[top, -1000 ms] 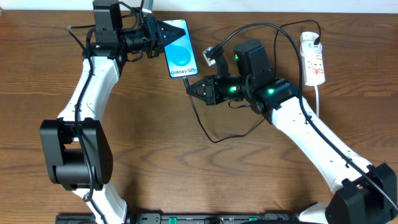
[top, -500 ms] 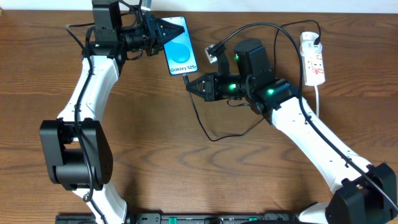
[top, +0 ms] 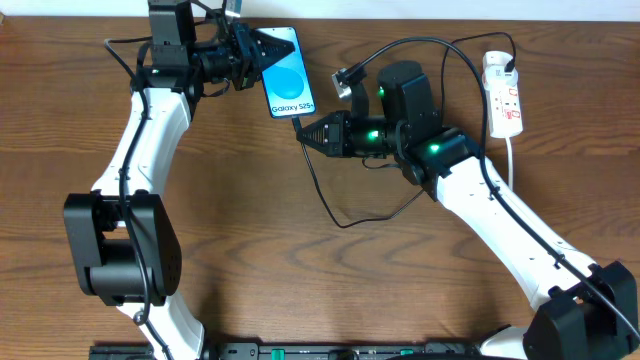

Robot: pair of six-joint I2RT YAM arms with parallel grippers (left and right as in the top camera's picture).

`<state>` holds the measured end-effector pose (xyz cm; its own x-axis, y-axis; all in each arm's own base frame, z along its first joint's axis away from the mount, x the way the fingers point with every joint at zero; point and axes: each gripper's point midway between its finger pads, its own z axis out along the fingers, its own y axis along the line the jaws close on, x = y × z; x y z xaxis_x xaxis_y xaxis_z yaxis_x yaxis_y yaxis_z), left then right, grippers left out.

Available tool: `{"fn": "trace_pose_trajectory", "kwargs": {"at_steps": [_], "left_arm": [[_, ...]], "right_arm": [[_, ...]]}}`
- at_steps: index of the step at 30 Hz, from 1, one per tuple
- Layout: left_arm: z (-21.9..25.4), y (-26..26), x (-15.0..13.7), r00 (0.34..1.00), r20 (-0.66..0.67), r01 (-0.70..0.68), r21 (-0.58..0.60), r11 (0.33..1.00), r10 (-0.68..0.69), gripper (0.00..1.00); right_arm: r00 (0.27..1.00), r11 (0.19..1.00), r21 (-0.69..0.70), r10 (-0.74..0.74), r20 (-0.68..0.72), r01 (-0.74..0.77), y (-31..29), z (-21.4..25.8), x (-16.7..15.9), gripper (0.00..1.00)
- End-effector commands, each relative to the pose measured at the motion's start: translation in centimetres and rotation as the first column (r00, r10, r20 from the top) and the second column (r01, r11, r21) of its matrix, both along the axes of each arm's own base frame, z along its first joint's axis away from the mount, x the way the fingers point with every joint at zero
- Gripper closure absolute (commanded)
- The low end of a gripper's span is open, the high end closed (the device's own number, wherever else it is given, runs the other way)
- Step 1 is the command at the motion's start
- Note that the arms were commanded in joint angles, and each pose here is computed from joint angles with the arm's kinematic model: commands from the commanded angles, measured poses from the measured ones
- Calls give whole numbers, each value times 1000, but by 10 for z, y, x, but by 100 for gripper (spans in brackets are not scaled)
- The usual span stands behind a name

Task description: Plug charger to phone and switch on socket

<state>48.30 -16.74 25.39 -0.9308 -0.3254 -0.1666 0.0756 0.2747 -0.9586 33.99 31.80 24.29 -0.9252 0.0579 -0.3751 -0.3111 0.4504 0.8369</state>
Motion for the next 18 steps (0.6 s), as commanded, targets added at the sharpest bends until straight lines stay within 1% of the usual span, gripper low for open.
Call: {"fn": "trace_pose_trajectory", "kwargs": {"at_steps": [1, 7, 13, 18], "left_arm": [[11, -24, -24, 989, 20, 147, -52, 988, -146, 93], [8, -25, -20, 992, 18, 122, -33, 992, -122, 93], [7, -42, -27, 988, 18, 154, -31, 988, -153, 93], [7, -44, -28, 987, 17, 160, -32, 987, -159, 93]], "right_arm": [[979, 984, -14, -174, 103, 176, -21, 19, 37, 99], [977, 979, -19, -202, 64, 204, -23, 16, 38, 99], [970, 972, -25, -233, 62, 235, -25, 15, 43, 99], [966, 968, -28, -248, 71, 251, -27, 15, 46, 99]]}}
